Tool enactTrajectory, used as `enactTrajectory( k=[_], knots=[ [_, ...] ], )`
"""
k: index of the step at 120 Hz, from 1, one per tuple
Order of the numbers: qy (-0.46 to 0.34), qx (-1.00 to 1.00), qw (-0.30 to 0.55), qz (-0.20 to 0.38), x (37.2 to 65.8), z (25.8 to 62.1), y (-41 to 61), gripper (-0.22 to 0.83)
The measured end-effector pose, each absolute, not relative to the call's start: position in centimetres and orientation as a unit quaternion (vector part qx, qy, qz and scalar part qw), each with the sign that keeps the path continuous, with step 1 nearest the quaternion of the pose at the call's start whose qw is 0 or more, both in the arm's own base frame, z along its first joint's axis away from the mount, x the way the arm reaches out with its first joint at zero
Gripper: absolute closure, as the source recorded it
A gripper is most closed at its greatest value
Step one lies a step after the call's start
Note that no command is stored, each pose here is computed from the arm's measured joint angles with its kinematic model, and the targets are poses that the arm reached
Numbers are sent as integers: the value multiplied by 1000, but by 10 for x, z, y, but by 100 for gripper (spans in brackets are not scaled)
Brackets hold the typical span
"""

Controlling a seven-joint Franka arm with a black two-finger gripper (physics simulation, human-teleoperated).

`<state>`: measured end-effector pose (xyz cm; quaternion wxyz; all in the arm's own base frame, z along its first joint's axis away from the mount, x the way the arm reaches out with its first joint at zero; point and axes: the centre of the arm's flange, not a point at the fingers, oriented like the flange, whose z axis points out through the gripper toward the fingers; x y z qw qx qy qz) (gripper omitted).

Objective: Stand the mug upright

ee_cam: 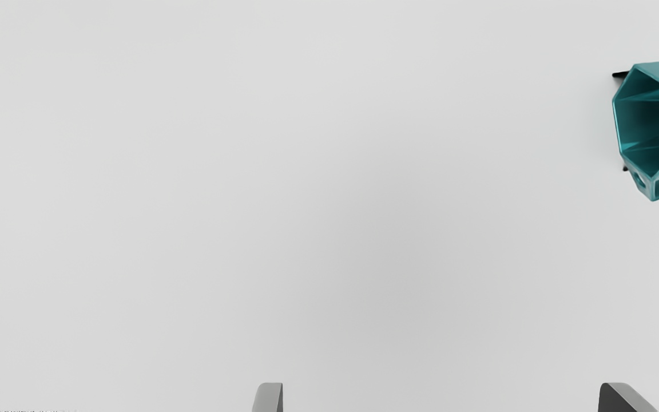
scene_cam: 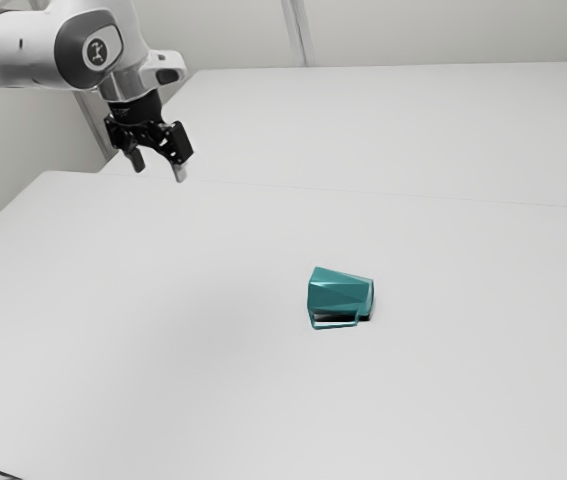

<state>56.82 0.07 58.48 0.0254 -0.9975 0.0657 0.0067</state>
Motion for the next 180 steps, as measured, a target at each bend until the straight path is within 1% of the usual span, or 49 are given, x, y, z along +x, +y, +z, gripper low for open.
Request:
enactTrajectory(
  k=[48,61,78,96,108,125,142,156,180],
  knots=[
    [64,-998,26,1,570,579,1,0],
    [63,-998,4,1,569,576,-6,0],
    [53,-997,-52,11,563,537,-17,0],
    [23,-991,-130,-2,555,504,-29,0],
    [-3,-984,-174,-19,562,493,-34,0],
    [-41,-975,-218,-24,579,465,-36,0],
    [-64,-968,-242,-15,591,432,-41,1],
    [-62,-966,-250,-8,596,414,-55,1],
    [-66,-964,-258,10,611,371,-71,2]
  ],
)
